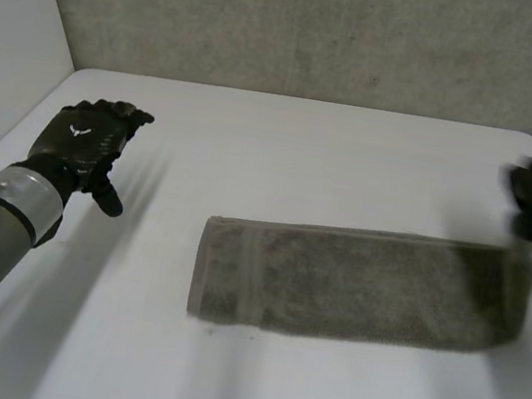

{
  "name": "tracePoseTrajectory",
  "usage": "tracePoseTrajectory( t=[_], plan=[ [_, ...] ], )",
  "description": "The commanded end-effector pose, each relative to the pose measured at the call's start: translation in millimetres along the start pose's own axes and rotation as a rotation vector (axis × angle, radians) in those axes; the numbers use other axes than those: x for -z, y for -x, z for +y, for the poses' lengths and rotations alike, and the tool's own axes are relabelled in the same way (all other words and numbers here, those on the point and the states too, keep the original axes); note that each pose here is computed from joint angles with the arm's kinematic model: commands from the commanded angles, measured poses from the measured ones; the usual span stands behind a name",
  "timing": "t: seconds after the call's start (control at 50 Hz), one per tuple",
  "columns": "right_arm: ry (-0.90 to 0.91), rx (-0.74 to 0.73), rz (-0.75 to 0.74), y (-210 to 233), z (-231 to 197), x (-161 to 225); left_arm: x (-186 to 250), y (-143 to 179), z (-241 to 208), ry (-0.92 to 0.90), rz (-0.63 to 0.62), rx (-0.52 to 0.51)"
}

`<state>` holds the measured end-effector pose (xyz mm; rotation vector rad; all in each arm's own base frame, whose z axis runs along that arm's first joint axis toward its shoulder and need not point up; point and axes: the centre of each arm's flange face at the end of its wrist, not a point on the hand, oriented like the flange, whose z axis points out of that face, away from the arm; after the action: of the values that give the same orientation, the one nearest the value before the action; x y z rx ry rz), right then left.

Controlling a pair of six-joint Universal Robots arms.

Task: Fold the towel.

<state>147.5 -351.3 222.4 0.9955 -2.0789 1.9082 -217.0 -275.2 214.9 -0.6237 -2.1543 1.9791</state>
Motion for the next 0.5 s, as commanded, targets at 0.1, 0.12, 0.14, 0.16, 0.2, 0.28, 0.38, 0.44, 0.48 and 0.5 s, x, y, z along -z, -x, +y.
tracePoseTrajectory(
  t=[0.1,0.12,0.14,0.16,0.2,0.28,0.38,0.44,0.48,0.5],
  plan=[
    [-0.363,0.065,-0.580,242.0,-94.2,70.3,5.3,-4.1,-8.5,-0.026,0.006,-0.003],
    [-0.363,0.065,-0.581,242.3,-94.2,70.4,5.3,-4.1,-8.5,-0.026,0.006,-0.003],
    [-0.348,0.075,-0.638,263.1,-88.3,77.6,5.6,-5.7,-8.3,-0.025,0.011,-0.003],
    [-0.328,0.085,-0.680,279.1,-81.5,82.6,5.9,-7.8,-7.6,-0.023,0.017,-0.003],
    [-0.304,0.090,-0.715,291.2,-74.2,85.7,5.9,-11.0,-6.7,-0.022,0.027,-0.004],
    [-0.266,0.092,-0.743,299.6,-65.7,86.2,6.2,-17.4,-7.3,-0.026,0.046,-0.006],
    [-0.301,0.024,-0.695,275.5,-89.6,90.8,0.5,-36.1,-7.9,-0.040,0.101,-0.015],
    [-0.259,-0.059,-0.602,239.9,-90.2,75.7,-3.9,-52.5,-10.0,-0.053,0.145,-0.020],
    [-0.217,-0.099,-0.559,223.0,-81.4,67.3,-5.9,-61.7,-9.3,-0.055,0.169,-0.021],
    [-0.217,-0.099,-0.558,222.8,-81.3,67.2,-6.0,-61.8,-9.3,-0.055,0.170,-0.021]
  ],
)
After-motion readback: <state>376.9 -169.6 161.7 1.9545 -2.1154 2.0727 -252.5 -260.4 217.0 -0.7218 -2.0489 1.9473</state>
